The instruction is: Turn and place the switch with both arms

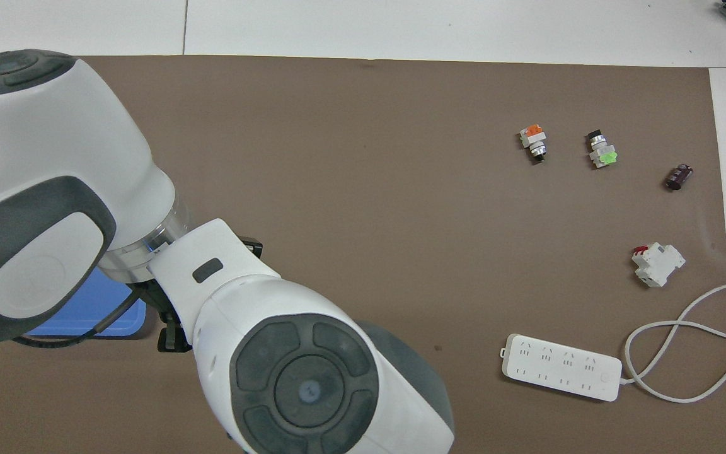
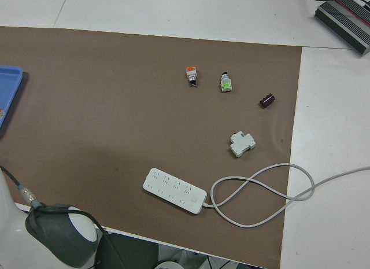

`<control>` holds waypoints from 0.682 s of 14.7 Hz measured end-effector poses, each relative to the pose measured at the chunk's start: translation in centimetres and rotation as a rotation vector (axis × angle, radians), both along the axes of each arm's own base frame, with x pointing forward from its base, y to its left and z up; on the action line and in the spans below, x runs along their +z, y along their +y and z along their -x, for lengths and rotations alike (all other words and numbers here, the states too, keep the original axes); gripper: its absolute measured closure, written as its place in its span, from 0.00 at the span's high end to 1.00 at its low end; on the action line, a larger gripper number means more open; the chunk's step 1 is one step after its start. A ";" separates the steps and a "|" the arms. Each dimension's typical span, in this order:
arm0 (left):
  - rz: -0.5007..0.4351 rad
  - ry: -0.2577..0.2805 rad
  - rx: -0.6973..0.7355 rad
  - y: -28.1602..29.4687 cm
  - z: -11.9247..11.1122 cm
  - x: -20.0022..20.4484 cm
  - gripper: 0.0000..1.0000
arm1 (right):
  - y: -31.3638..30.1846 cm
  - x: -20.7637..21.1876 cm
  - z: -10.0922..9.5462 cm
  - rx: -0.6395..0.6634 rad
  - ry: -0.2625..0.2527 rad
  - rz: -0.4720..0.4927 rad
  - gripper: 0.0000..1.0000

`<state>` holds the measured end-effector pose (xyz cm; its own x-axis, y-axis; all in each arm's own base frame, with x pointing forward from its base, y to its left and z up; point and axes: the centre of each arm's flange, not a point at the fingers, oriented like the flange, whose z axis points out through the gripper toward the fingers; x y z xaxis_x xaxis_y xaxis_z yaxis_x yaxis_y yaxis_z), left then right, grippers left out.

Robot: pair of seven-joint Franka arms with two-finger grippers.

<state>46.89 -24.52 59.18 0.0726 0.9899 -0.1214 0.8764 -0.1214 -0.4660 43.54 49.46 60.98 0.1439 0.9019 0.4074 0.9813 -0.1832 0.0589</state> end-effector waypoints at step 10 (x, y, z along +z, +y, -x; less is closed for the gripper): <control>-0.014 -0.020 0.031 5.2 -2.4 -0.4 0.10 | -2.1 1.0 -2.6 -0.054 -0.026 -0.021 1.00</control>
